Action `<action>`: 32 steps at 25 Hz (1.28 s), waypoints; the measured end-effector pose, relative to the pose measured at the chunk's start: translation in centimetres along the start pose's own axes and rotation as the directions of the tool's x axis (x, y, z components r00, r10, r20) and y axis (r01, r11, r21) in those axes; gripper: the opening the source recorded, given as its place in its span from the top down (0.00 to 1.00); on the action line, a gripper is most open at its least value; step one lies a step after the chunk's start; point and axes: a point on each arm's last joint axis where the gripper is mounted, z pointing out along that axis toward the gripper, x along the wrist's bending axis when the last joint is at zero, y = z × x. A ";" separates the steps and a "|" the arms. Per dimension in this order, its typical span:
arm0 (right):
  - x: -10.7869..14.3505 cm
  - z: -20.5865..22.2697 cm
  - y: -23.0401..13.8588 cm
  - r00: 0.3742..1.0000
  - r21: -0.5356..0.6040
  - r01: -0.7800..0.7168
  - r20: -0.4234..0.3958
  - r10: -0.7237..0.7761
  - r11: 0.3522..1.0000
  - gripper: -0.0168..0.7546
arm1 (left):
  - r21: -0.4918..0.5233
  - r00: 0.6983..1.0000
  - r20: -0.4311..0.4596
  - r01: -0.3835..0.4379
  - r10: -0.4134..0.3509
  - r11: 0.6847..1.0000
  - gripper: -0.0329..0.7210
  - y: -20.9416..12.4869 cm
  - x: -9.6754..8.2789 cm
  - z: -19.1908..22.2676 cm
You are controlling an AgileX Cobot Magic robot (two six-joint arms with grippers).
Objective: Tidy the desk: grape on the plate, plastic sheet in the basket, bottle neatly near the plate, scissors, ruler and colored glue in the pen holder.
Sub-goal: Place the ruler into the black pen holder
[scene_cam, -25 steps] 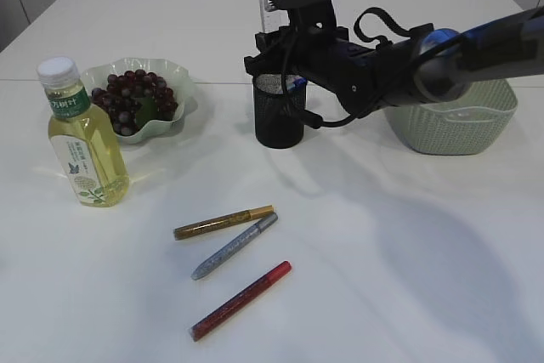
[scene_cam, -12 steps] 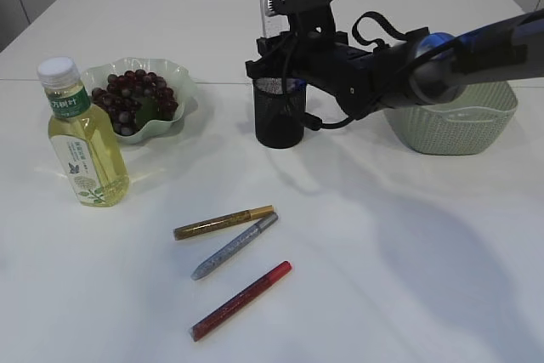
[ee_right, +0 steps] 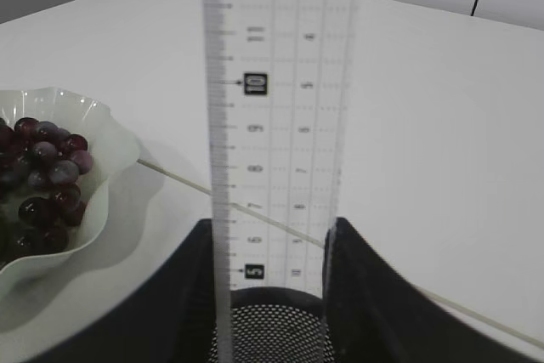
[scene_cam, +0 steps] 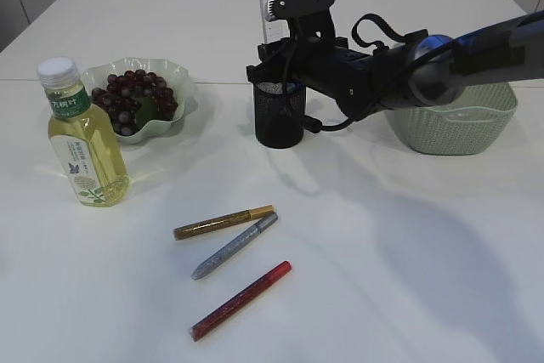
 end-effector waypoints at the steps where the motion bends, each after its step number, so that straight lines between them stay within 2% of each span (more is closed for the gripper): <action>1: 0.0 0.0 0.0 1.000 0.000 0.000 0.000 0.000 1.000 0.57 | 0.000 1.000 0.000 0.000 0.000 1.000 0.41 0.0 0.0 0.0; 17: 0.0 -0.2 -0.1 1.000 0.070 -0.027 -0.005 0.027 0.997 0.50 | 0.000 1.000 0.002 0.001 -0.001 1.000 0.41 0.0 0.0 0.0; 25: -0.5 -3.3 5.7 1.000 0.060 -0.030 -0.006 0.030 0.998 0.49 | 0.000 1.000 0.002 0.001 -0.001 1.000 0.41 0.0 0.0 0.0; 28: -0.7 -5.3 8.1 0.999 0.106 -0.051 -0.009 0.052 0.993 0.49 | 0.000 1.000 0.000 -0.004 0.004 1.000 0.41 0.0 0.0 0.0; 32: -0.7 -8.8 10.8 0.992 0.247 -0.110 -0.024 0.120 0.963 0.49 | -0.002 0.999 0.000 -0.036 0.036 0.999 0.41 0.0 0.0 0.0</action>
